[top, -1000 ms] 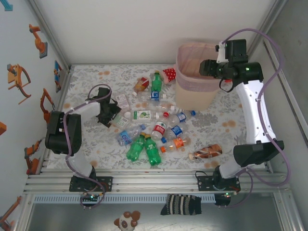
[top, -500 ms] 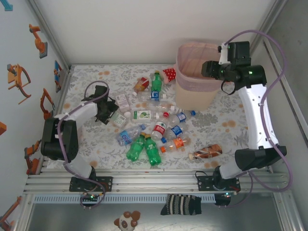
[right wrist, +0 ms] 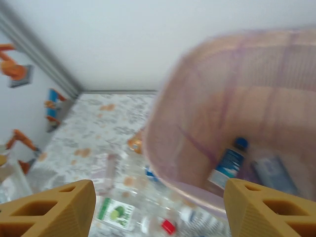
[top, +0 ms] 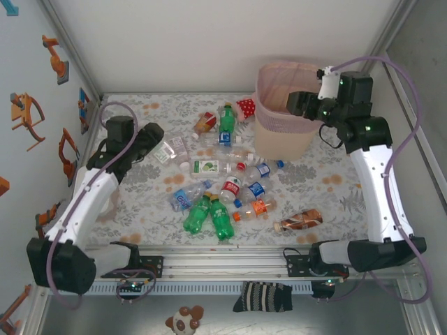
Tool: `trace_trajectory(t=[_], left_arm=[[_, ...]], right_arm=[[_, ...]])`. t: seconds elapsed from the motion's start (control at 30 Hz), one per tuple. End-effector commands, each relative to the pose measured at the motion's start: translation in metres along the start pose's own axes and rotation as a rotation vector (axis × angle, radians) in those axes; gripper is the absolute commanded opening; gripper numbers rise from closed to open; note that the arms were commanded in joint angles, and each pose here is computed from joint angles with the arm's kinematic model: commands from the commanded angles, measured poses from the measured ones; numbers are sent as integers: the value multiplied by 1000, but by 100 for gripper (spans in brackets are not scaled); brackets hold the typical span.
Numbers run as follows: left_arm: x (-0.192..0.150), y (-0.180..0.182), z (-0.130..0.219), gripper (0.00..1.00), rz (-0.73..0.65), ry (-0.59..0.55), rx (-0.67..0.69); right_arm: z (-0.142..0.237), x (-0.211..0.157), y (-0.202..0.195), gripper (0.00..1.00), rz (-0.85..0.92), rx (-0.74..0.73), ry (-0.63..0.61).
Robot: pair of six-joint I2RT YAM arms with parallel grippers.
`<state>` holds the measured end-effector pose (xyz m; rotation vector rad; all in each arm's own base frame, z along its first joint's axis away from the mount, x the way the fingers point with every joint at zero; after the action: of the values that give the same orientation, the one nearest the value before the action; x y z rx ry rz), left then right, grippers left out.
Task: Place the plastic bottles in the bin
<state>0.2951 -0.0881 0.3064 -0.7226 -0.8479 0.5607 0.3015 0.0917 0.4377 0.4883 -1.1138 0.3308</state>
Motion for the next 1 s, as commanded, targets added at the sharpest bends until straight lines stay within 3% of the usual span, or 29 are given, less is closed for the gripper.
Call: trace_trajectory(t=[0.0,0.17,0.4,0.6,0.97], left_arm=[[0,-45,22,54,-180,29,-336],[-7,-89,57,54,-331,52,-652],[-36,-144,101,51,-562,170,-1058],[-61,-174,132,51,-702,229,-1329],[-79,-202,145,50,-774,316,-1487]], right_arm=[[10,19,31,68,64,220,-157],[18,20,65,70,150,406,-230],[22,17,108,74,219,634,-246],[24,8,145,81,306,830,-252],[31,-10,187,96,393,1072,-275]])
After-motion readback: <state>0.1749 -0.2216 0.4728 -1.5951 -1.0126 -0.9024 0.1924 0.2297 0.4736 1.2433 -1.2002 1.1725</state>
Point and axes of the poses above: each hand's point on the last joint's axis, 136 mm out from that joint toward the fingers, its own z axis back along the fingers, its own y axis along the line the jaws close on, x = y × z, the point moved 7 cm from there along z, back along the fingers, and after that the axes turned 10 degrees about z, right-handed, at the moved point
